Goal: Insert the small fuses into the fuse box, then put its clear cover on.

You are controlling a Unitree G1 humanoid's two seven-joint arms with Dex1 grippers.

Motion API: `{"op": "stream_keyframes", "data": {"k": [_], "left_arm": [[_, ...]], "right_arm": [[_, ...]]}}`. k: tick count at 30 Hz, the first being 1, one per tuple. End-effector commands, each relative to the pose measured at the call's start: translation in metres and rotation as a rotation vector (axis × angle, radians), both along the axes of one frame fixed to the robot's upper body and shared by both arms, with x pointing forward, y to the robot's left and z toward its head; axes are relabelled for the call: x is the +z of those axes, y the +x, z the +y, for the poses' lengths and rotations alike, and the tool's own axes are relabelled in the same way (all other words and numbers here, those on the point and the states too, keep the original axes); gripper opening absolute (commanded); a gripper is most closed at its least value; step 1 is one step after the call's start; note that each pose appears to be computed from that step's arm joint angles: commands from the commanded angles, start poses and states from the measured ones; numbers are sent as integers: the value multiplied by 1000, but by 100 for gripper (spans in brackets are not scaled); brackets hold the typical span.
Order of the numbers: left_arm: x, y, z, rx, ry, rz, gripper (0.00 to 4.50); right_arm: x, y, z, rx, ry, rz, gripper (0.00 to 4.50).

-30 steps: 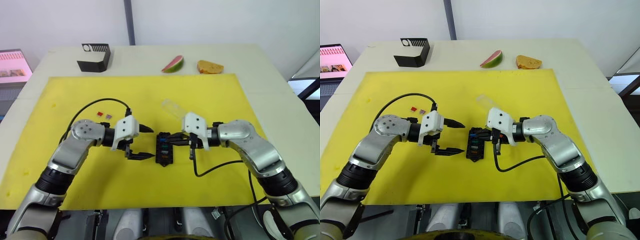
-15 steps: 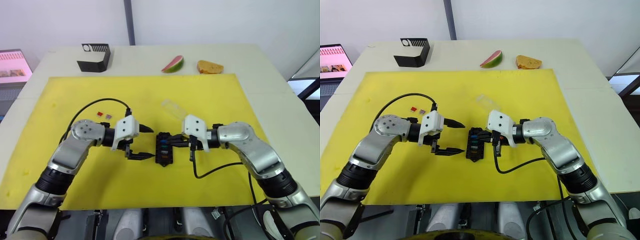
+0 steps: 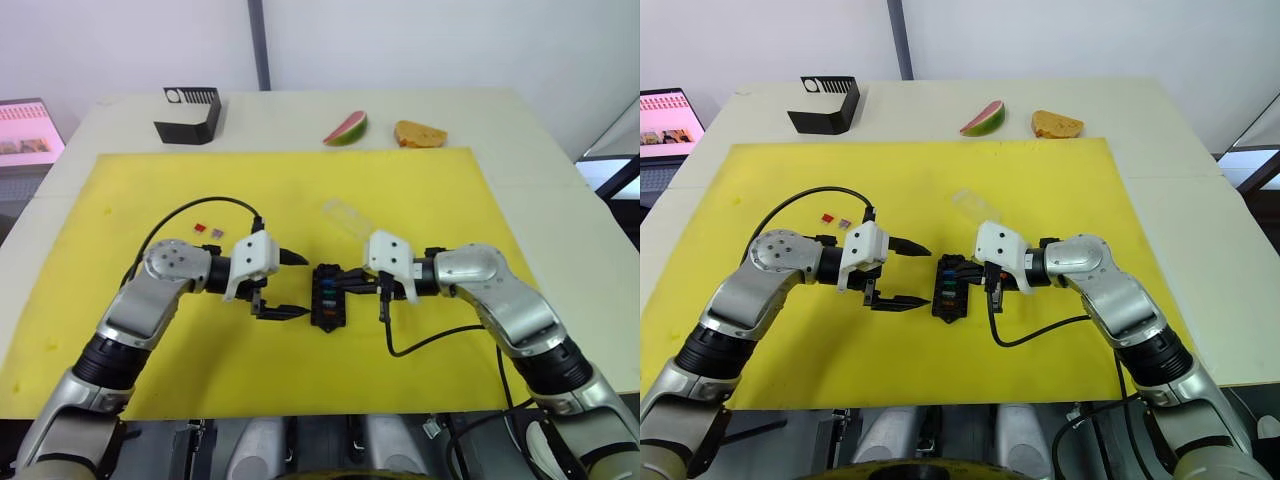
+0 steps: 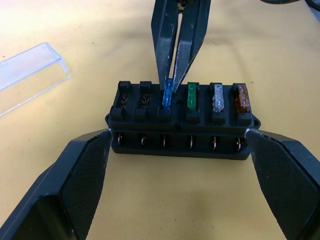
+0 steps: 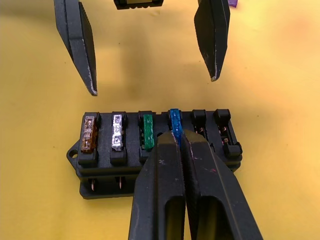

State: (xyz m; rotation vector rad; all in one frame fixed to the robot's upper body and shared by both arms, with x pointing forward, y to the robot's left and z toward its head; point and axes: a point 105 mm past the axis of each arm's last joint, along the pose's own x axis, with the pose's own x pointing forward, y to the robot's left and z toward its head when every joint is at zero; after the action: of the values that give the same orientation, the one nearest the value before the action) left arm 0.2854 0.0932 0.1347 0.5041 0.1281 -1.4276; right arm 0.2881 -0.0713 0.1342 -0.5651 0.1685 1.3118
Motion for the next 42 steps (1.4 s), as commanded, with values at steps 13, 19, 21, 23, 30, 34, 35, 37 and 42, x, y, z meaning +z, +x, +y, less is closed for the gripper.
{"op": "stream_keyframes", "data": {"k": [13,19,21,23,30,34,35,37,42], "left_arm": [[5,-2,-2,-17,-3,-33,450],[5,-1,-1,-17,1,-34,450],[5,-1,0,-18,3,-34,450],[5,-1,-1,-19,3,-33,450],[4,-2,-1,-25,9,-29,450],[5,-1,-1,-22,6,-34,450],[5,-1,-1,-21,5,-34,450],[5,-1,-1,-22,6,-35,450],[6,-1,-1,-18,8,-37,450]], "right_arm": [[35,-2,2,14,88,-51,249],[43,-3,1,8,134,-37,249],[40,-4,2,1,145,-21,249],[36,-5,4,-8,164,8,249],[23,-7,8,-37,186,55,3],[19,-5,7,-50,180,57,3],[17,-5,7,-51,174,59,3],[15,-6,6,-49,163,60,3],[7,-8,6,-51,135,76,3]]}}
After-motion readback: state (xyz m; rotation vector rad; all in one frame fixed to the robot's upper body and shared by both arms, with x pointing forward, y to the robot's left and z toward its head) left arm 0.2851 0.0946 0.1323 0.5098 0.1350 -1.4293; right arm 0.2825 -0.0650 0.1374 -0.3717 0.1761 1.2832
